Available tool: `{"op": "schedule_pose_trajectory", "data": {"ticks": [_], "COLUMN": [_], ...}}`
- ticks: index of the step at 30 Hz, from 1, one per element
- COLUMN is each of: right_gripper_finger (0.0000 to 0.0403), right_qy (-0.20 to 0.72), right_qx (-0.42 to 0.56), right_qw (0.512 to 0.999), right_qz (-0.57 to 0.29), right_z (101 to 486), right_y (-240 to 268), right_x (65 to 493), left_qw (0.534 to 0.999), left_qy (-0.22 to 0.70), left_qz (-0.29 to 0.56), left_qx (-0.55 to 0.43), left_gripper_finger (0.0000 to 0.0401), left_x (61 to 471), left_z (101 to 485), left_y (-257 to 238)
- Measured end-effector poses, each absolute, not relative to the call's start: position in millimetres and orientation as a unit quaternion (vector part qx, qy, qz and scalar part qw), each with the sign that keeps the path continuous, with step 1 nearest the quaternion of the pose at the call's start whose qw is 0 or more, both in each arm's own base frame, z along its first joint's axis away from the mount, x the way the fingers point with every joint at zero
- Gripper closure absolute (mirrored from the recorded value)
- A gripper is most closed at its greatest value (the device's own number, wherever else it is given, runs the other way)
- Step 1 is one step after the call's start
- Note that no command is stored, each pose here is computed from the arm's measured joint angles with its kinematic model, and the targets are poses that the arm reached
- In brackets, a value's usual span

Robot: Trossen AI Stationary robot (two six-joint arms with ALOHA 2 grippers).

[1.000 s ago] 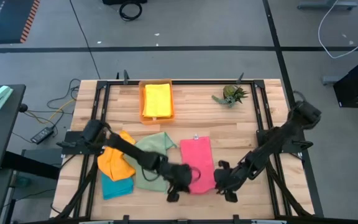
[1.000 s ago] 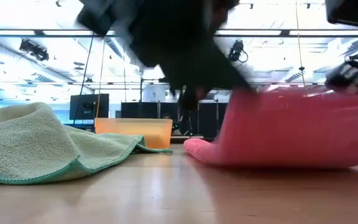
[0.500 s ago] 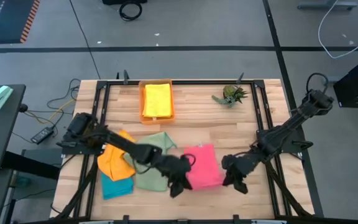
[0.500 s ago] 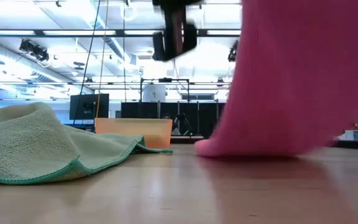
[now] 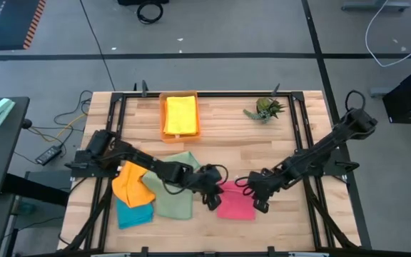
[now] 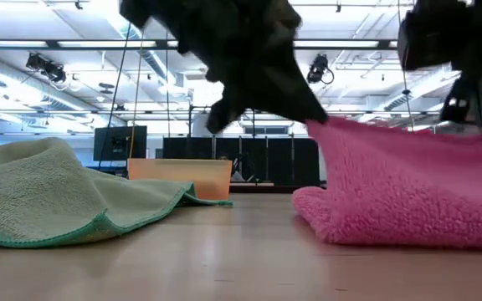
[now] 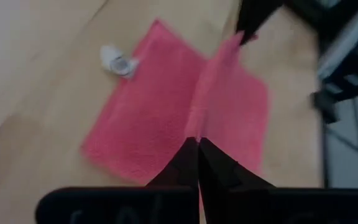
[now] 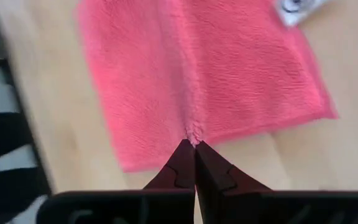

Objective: Fold microfiber towels
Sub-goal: Fold the pink microfiber cloth

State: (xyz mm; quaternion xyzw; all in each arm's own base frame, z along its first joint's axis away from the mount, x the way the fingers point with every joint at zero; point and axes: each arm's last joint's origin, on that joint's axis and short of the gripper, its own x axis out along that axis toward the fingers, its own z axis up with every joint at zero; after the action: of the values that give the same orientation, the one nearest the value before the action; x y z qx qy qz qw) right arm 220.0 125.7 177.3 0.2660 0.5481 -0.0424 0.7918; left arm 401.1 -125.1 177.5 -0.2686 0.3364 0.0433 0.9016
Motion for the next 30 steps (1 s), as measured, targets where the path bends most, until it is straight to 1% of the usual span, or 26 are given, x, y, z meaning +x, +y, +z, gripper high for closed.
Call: {"op": "schedule_pose_trajectory", "data": {"ticks": [5,9,16,23,26,30], "right_gripper_finger": [0.0400,0.0400,0.0400,0.0400,0.0389,0.0359], "right_qy": [0.551,0.535,0.524,0.521,0.517,0.517], "right_qx": [0.257,0.252,0.246,0.240,0.233,0.234], "right_qw": [0.792,0.801,0.807,0.808,0.812,0.808], "right_qz": [-0.063,-0.087,-0.114,-0.133,-0.139,-0.159], "right_z": [170,169,169,168,168,167], "right_y": [118,109,99,94,93,92], "right_x": [227,232,236,237,237,235], "left_qw": [0.891,0.885,0.887,0.883,0.883,0.884], "left_qy": [0.367,0.385,0.380,0.386,0.385,0.384], "left_qz": [0.041,0.042,0.050,0.065,0.068,0.071], "left_qx": [-0.265,-0.258,-0.257,-0.259,-0.259,-0.257], "left_gripper_finger": [0.0397,0.0393,0.0396,0.0386,0.0387,0.0379], "left_x": [407,407,410,411,411,412], "left_z": [160,150,151,150,150,150], "left_y": [-113,-110,-101,-90,-88,-86]}}
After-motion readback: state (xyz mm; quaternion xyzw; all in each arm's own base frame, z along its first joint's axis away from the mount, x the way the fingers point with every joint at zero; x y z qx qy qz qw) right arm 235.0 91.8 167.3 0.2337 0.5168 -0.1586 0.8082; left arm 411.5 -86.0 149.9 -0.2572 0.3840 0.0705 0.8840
